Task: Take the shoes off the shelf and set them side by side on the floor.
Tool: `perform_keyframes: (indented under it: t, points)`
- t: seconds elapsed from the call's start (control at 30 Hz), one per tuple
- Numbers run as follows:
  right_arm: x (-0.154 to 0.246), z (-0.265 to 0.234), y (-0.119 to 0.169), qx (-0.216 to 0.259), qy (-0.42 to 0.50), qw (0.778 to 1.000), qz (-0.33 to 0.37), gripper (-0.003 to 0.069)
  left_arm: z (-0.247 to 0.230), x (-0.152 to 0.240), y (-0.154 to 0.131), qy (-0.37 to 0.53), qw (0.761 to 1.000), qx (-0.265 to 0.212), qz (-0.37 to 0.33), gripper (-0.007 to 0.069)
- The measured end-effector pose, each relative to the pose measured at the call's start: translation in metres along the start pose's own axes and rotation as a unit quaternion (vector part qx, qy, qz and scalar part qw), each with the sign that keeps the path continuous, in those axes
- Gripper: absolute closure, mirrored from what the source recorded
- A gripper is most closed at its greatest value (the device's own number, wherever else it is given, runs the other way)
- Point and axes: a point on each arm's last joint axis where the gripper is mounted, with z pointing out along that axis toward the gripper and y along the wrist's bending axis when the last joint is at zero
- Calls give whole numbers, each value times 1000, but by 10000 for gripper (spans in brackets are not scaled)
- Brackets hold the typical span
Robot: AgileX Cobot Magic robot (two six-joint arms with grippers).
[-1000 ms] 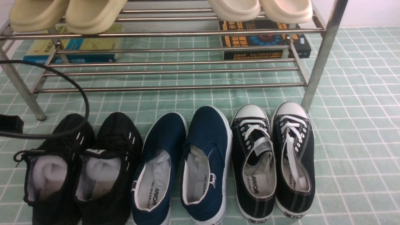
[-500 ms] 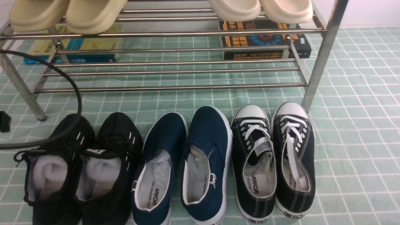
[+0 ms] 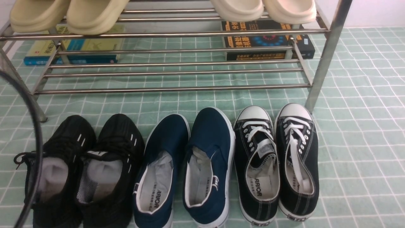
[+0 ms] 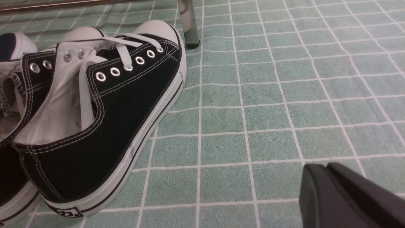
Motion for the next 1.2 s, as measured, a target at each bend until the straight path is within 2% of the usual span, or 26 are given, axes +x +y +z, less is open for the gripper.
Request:
perform_keyframes:
  t: [0.1,0.2,0.23,0.27,0.3,0.47,0.57,0.87,1.07,1.2]
  points:
    - [0,0,0,0,0,1000,0,610,-18,44,-1,-45,999,20,-3,607]
    - [0,0,0,0,0,1000,-1,609,-16,70,-2,-86,996,35,-6,607]
    - [0,0,0,0,0,1000,-1,608,-13,81,-3,-157,986,44,-20,607]
    - [0,0,0,0,0,1000,-1,607,-13,84,-3,-157,986,44,-21,606]
    - [0,0,0,0,0,1000,-1,606,-10,91,-3,-223,973,50,-36,606]
    - [0,0,0,0,0,1000,-1,601,3,105,-3,-324,943,57,-49,600]
    - [0,0,0,0,0,1000,-1,599,13,110,-3,-329,941,56,-50,596]
    - [0,0,0,0,0,1000,-1,584,46,125,-2,-275,960,40,-40,589]
    - [0,0,0,0,0,1000,-1,578,61,130,-2,-279,959,35,-35,583]
    - [0,0,0,0,0,1000,-1,570,90,144,-3,-264,963,34,-33,580]
